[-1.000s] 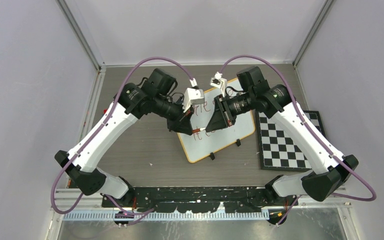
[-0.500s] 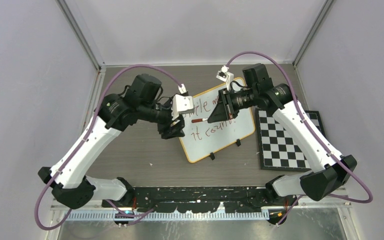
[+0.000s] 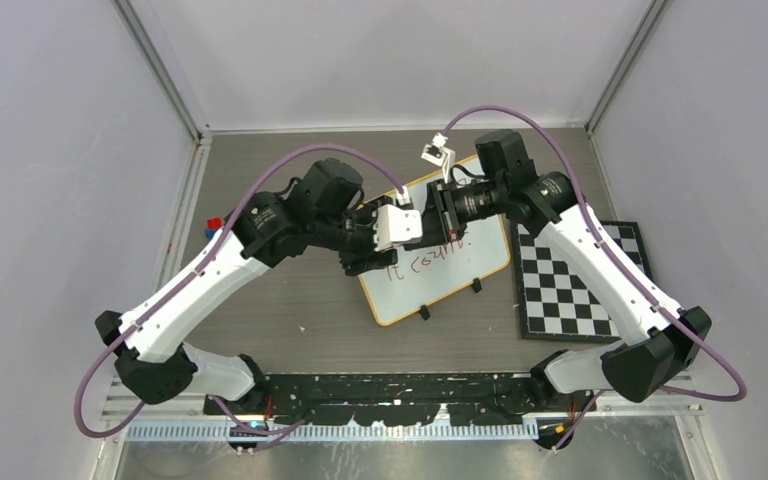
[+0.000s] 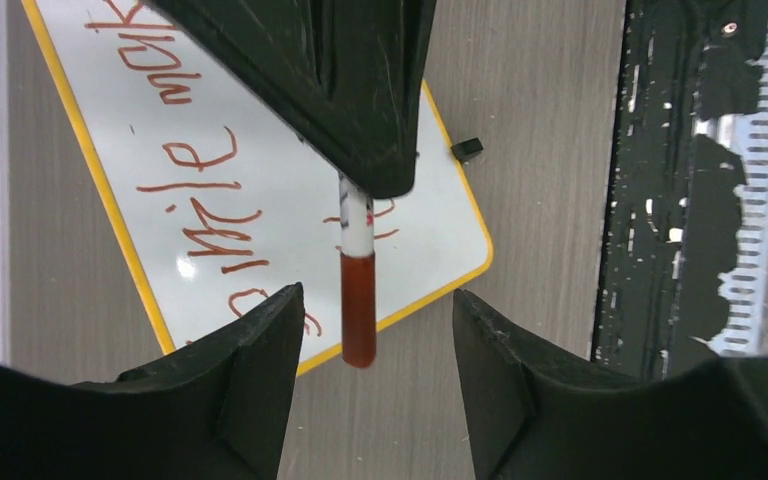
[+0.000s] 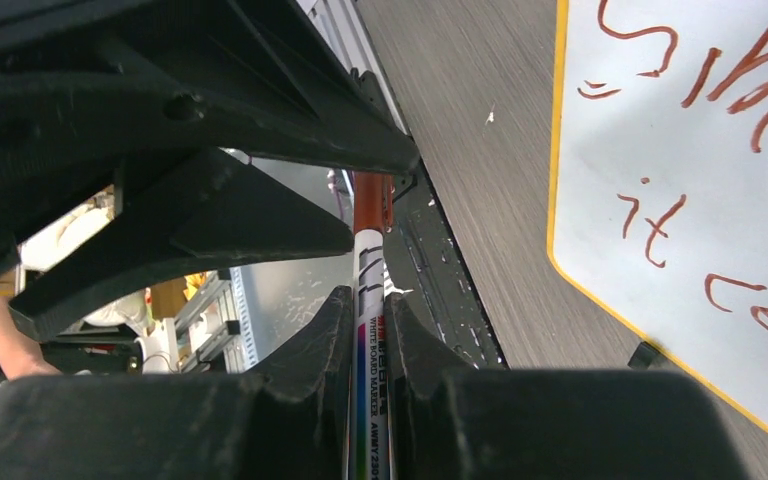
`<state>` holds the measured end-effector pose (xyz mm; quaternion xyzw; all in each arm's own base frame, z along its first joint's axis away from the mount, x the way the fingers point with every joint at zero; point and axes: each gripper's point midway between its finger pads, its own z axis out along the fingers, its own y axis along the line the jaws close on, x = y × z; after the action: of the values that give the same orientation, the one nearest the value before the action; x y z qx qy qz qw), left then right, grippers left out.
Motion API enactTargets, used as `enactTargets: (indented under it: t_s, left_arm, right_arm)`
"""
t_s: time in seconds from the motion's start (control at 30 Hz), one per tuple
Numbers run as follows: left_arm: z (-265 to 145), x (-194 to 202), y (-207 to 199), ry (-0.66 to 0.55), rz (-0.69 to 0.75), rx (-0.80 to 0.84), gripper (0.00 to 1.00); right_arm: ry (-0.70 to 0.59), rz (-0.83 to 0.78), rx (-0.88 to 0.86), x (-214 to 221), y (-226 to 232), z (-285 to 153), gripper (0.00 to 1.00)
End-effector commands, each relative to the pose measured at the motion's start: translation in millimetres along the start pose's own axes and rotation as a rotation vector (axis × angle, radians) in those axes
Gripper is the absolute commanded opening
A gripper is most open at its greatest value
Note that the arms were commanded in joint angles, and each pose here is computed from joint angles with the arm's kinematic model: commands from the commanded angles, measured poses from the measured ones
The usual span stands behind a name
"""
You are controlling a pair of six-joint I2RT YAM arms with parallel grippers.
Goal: Write a sentence on the whiteboard
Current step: Place the whiteboard marker at the center of the board.
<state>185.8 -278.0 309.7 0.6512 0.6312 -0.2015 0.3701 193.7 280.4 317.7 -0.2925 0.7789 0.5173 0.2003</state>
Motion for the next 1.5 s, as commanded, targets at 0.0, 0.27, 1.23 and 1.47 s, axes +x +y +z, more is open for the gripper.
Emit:
enactTargets:
  t_s: [0.0, 0.27, 1.23, 1.47]
  left_arm:
    - [0.1, -18.4, 16.6, -0.025, 0.089, -0.09, 0.53]
    - [11.7, -31.2, -2.2, -0.073, 0.021, 0.01, 0.09]
    - [-58.0, 44.6, 89.7, -0.206, -0.649, -0.165, 0.0]
    - [-105.8, 192.8, 125.6, -0.052, -0.94, -0.426, 0.0]
  right_arm:
    - [-0.022, -0.041, -0.054, -8.3, 16.9, -0.8, 0.0]
    - [-0.001, -0.062, -0.054, -1.6, 18.1, 3.2, 0.0]
    - [-0.417, -0.032, 0.341, -88.6, -65.3, -139.9, 0.78]
    - [-0.394, 0.068, 0.578, -43.7, -134.4, -200.7, 0.81]
